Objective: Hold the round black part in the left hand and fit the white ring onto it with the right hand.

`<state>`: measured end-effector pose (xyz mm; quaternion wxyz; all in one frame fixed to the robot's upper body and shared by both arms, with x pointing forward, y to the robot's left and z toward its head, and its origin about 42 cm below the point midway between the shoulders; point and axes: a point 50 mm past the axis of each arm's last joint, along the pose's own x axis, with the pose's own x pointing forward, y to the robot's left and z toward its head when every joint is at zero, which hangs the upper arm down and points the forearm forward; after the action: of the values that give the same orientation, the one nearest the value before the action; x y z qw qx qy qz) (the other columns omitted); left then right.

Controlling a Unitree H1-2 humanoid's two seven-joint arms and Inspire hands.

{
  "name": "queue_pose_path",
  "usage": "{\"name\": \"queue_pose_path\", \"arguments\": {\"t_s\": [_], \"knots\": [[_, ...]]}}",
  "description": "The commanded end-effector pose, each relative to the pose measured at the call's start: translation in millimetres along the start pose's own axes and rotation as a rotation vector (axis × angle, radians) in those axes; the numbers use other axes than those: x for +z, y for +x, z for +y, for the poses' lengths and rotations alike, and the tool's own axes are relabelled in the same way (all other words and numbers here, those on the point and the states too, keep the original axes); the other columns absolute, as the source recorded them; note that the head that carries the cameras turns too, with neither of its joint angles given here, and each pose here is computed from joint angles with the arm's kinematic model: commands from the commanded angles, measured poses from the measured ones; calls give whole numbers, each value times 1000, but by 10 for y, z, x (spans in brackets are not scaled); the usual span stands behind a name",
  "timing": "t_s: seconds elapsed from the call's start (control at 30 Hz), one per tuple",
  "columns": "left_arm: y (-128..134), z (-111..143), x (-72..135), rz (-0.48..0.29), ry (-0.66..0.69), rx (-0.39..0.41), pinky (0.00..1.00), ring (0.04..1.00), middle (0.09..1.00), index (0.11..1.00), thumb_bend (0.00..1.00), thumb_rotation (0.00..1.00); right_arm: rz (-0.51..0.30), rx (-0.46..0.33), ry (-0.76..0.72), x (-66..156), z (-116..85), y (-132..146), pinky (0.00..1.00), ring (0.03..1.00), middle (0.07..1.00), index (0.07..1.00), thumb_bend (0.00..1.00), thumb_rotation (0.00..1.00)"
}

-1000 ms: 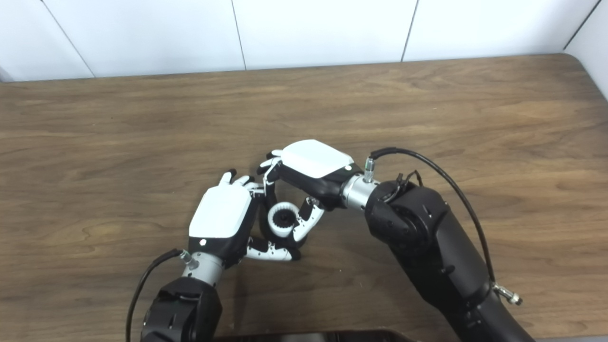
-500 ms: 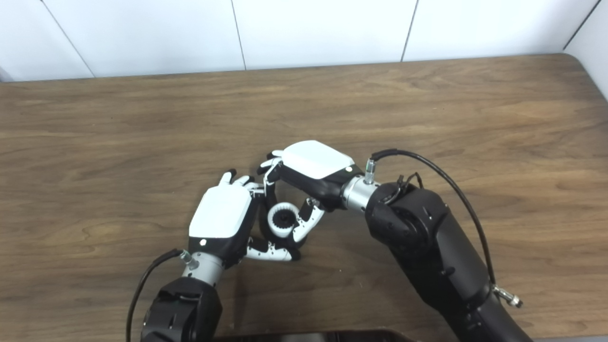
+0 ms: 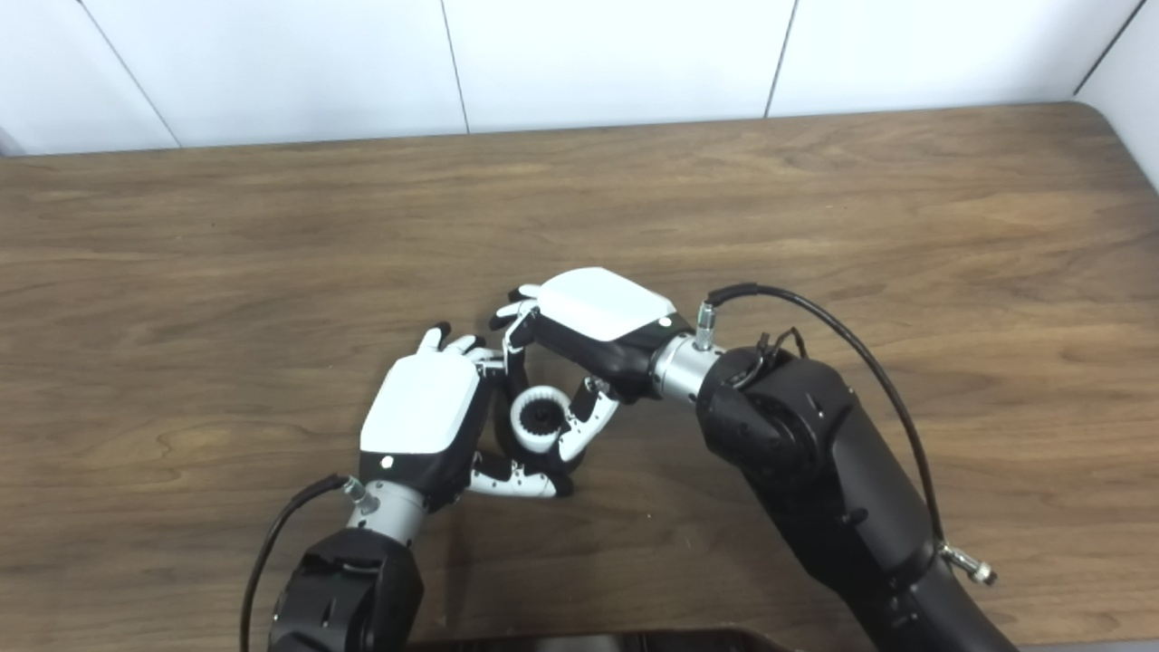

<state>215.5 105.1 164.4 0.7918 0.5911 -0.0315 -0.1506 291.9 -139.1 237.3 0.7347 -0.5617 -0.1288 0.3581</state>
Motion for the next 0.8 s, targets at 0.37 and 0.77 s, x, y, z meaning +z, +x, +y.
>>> {"name": "queue_pose_path", "arguments": {"t_s": [0.37,0.77], "knots": [[-31,-79,44,-24,-8,-79,1000,895,784,481,525,57,-34,-50,-41,32,-161,3,919,965,890,646,1000,297],[-31,-78,33,-22,-15,-81,1000,900,784,481,525,57,-12,-61,-38,19,-206,-11,932,973,895,649,1000,287]]}}
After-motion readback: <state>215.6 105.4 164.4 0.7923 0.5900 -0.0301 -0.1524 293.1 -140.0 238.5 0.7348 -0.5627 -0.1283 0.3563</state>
